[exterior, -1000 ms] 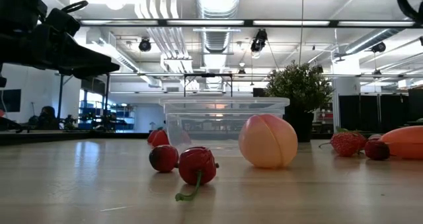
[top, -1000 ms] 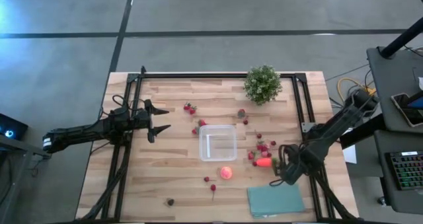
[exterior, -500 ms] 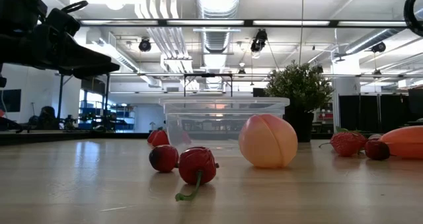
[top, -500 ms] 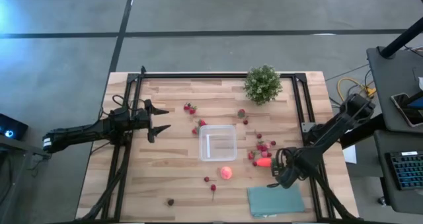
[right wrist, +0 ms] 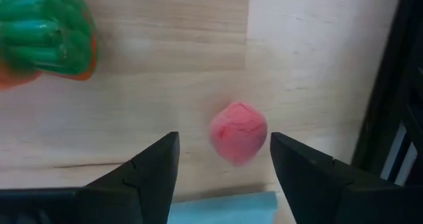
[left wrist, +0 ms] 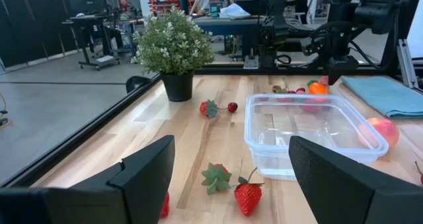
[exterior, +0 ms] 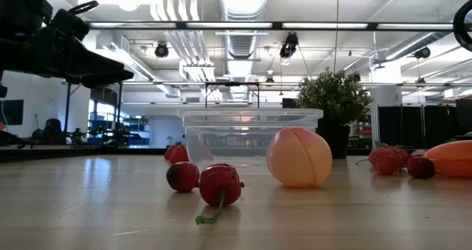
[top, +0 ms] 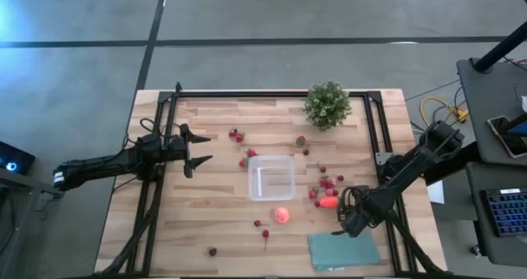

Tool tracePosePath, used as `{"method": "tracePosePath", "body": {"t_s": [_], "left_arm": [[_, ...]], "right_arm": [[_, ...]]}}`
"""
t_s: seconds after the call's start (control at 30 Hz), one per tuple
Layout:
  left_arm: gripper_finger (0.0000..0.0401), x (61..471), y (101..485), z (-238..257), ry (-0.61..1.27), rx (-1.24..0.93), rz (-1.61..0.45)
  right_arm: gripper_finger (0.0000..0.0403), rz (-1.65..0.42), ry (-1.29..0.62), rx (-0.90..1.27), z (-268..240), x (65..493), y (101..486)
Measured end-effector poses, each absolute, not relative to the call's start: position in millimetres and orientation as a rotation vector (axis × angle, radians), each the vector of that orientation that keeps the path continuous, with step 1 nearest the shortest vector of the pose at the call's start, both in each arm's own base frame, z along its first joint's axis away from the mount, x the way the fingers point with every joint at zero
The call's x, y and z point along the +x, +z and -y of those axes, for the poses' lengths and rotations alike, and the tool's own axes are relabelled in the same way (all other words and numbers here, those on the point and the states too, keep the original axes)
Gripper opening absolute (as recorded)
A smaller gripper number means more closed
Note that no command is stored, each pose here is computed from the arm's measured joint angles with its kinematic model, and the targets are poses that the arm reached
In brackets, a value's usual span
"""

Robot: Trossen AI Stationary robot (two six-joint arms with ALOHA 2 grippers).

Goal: Pick and placing Produce into tupperware
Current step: Put the peach into the transparent bin

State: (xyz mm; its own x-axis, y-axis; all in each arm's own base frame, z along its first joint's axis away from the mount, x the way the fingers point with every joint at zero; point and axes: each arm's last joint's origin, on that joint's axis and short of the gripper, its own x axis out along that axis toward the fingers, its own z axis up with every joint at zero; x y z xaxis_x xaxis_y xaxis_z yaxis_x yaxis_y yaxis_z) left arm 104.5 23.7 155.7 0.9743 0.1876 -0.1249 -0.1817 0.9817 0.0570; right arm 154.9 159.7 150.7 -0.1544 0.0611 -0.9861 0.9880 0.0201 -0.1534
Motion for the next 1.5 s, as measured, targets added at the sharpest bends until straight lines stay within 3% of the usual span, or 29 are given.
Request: {"method": "tracePosePath", "body": {"t_s": [0.53, 0.83, 1.0, 1.2, 1.37, 1.5], "left_arm": [[0.0283, 105, 156, -24, 0.186, 0.045, -0.130], [0.0283, 105, 156, -24, 0.186, 0.045, -0.130], [0.0283, 105, 156, -24, 0.186, 0.045, -0.130], [0.0283, 105, 156, -24, 0.186, 0.045, -0.130], [0.0283, 105, 156, -24, 0.186, 0.045, -0.130], [0.0283, 105, 156, -24, 0.186, 0.045, -0.130]], "right_arm": [[0.0122, -1.396, -1.287, 1.112, -156, 151, 144], [0.0110, -1.390, -1.261, 1.114, -156, 151, 146], [0.0110, -1.293, -1.126, 1.133, -156, 155, 162], [0.0109, -1.000, -0.834, 1.146, -150, 164, 200], [0.0109, -0.802, -0.636, 1.054, -131, 175, 227], [0.0109, -0.759, -0.602, 0.929, -103, 190, 235]]}}
